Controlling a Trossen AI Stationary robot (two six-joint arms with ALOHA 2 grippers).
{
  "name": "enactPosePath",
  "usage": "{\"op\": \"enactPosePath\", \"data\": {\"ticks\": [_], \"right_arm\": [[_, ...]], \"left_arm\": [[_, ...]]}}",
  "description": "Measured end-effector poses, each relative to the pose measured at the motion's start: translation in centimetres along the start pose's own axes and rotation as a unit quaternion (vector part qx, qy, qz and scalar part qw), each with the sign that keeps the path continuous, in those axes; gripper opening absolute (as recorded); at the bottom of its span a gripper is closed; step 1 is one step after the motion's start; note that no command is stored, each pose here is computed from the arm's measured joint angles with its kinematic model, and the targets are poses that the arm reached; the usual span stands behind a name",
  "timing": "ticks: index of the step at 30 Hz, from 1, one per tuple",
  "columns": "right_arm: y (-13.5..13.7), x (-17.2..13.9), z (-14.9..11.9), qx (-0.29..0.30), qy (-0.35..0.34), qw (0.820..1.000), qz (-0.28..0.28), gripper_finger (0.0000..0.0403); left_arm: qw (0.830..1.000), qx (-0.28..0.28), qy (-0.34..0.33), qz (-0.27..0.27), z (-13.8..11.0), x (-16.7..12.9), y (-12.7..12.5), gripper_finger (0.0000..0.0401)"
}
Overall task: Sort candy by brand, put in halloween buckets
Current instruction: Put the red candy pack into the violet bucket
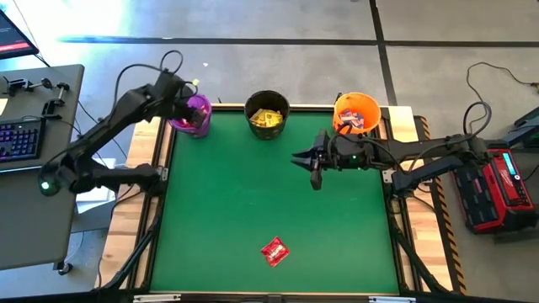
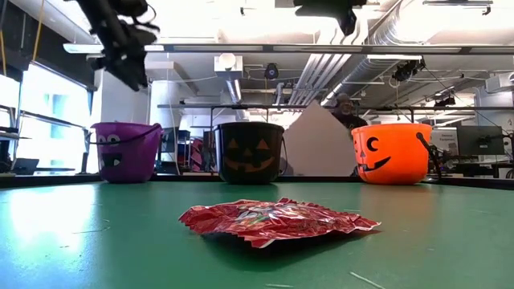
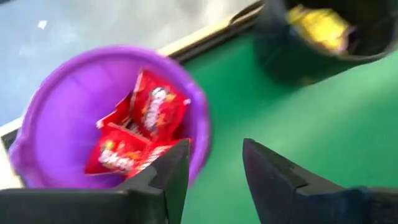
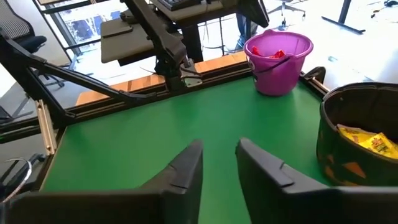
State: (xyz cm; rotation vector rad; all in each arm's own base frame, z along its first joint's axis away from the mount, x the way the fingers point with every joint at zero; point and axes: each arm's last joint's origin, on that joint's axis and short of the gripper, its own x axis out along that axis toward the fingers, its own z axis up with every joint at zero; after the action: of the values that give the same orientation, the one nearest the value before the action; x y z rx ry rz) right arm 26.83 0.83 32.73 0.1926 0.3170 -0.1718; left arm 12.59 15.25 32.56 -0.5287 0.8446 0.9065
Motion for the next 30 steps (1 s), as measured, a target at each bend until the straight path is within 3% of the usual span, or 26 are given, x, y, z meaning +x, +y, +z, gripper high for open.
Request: {"op": "enactPosePath", "data": {"ticks": [9, 17, 24, 30], "right_arm": [[1.6, -0.4, -0.4, 0.004, 0.002, 1.000, 0.014, 0.0129], [3.8, -1.1, -1.6, 0.004, 0.023, 1.000, 0.003, 0.0131], [5.8, -0.8, -3.5, 0.030, 0.063, 0.998, -0.008, 0.0131], [7.5, 0.4, -6.3, 0.077, 0.141, 0.987, -0.004, 0.0153]], "left_arm": [[0.988, 0.017, -0.130, -0.079, -2.6, -4.6, -2.4, 0.0145], [0.975, 0.050, -0.171, -0.136, -4.5, -7.4, -3.8, 0.0145], [0.958, 0.116, -0.204, -0.163, -4.7, -8.0, -5.4, 0.0145], [0.939, 0.142, -0.232, -0.211, -5.3, -6.2, -7.1, 0.0145]]}}
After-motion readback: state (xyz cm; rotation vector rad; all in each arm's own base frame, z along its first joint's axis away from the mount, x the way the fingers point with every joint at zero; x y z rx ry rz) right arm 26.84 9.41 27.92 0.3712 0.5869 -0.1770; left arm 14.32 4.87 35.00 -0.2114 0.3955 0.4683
